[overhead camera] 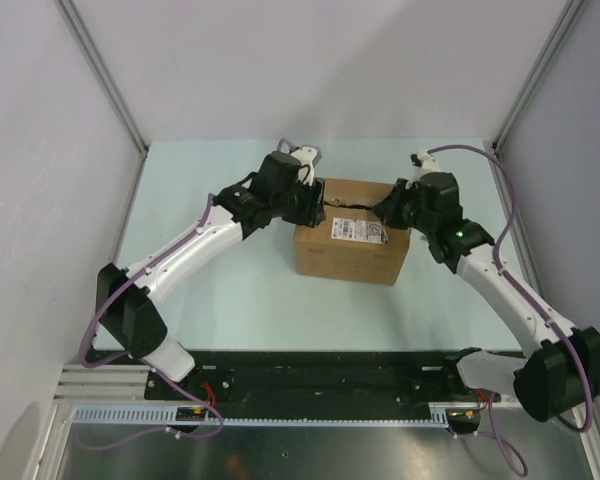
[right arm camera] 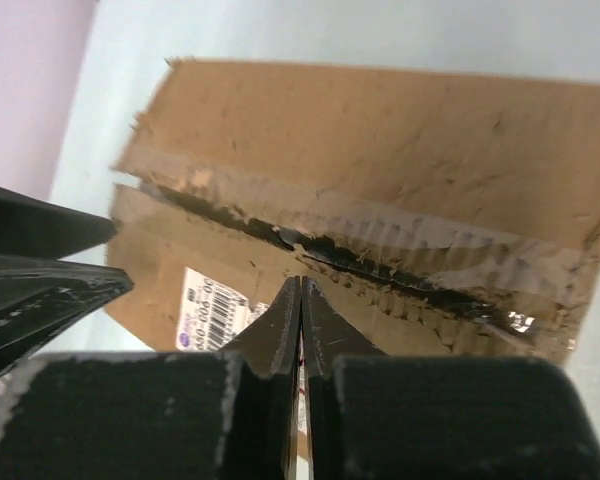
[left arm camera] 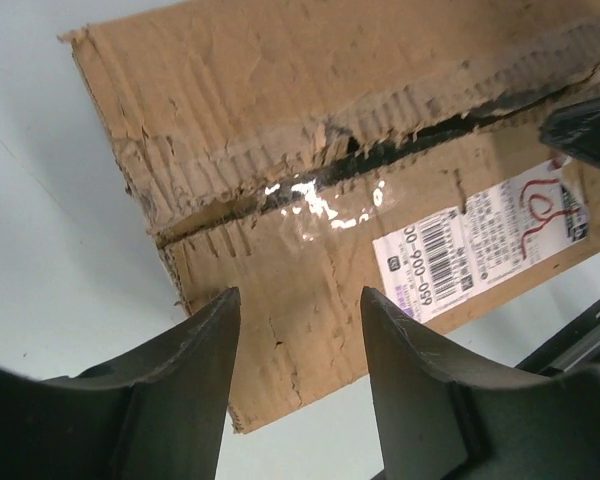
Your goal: Unpack the express box
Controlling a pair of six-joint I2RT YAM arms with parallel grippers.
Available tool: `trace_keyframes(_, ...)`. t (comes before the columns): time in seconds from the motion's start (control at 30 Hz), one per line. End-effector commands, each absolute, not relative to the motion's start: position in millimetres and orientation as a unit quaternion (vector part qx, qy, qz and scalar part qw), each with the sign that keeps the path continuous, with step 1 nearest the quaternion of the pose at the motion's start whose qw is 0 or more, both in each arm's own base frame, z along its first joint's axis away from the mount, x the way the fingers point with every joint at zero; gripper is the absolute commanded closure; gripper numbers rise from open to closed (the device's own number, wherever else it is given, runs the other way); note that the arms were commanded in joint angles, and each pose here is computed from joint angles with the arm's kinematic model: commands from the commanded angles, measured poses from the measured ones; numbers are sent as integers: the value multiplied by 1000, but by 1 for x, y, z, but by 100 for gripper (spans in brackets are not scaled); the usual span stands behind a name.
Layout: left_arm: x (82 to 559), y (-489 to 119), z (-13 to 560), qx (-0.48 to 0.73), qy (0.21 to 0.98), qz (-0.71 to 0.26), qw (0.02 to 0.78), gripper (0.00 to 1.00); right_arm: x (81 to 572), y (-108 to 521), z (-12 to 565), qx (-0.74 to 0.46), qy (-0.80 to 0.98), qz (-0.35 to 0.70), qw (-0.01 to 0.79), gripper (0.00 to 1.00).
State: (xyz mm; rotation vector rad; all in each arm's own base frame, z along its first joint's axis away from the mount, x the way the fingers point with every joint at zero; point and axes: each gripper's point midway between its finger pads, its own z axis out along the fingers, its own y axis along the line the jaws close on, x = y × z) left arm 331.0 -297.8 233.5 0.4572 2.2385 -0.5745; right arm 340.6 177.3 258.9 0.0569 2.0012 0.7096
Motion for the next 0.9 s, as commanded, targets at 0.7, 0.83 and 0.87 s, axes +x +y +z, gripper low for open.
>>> trace_keyframes(0.7,329,-278,187,151,905,-180,355,43,350,132,216,73,868,160,464,96)
trace_keyframes(0.83,324,-274,176,152,910,-174,344,43,364,157,221,52,854,196,479,91)
trace_keyframes(0.87,323,-274,175,153,911,-174,342,43,365,163,225,47,849,200,487,90)
